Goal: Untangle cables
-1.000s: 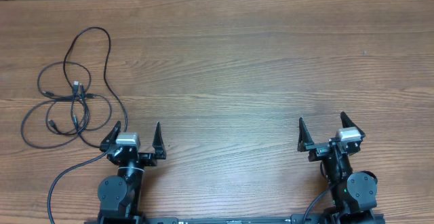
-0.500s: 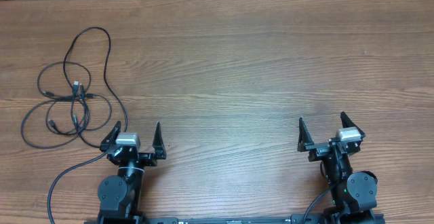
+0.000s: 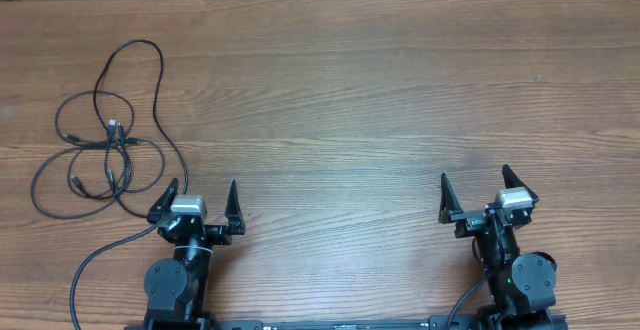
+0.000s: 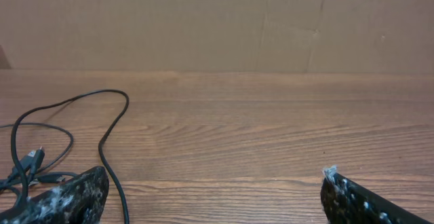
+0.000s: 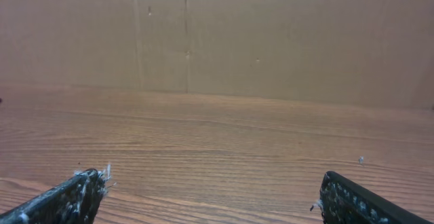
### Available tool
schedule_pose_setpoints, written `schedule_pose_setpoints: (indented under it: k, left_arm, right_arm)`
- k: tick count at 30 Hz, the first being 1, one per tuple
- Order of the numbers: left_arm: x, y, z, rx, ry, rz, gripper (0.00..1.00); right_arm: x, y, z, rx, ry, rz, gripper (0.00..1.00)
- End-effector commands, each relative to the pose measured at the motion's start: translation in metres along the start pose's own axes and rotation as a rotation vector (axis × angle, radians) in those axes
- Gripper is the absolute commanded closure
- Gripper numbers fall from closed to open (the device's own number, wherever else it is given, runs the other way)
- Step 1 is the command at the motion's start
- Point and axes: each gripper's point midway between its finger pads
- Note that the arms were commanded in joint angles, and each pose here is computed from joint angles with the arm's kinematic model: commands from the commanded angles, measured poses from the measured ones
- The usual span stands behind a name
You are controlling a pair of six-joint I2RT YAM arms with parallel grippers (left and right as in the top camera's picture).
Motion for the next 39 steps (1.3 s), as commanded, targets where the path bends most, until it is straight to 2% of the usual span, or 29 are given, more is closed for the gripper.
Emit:
schedule_pose_setpoints:
  k: [1, 13, 39]
  left_arm:
    - [0.0, -0.003, -0.001, -0.019, -0.01, 0.013, 0.0]
    - [0.0, -0.003, -0.001, -0.019, -0.01, 0.014, 0.0]
    - [0.0, -0.003, -0.001, -0.019, -0.01, 0.014, 0.0]
  right_arm:
    - [0.0, 0.001, 0.003, 0.004, -0.001, -0.004, 0.0]
    - [0.0, -0.021, 0.0, 0.003, -0.012, 0.085, 0.0]
    - [0.0, -0.013, 0.001, 0.003, -0.008, 0.052, 0.0]
Point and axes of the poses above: each gripper's point midway between its finger pads, its own x axis back along the fingers, its own y axis along the line the jaws close on, z = x × y, and after that the axes turned 8 degrees about -x, right-handed
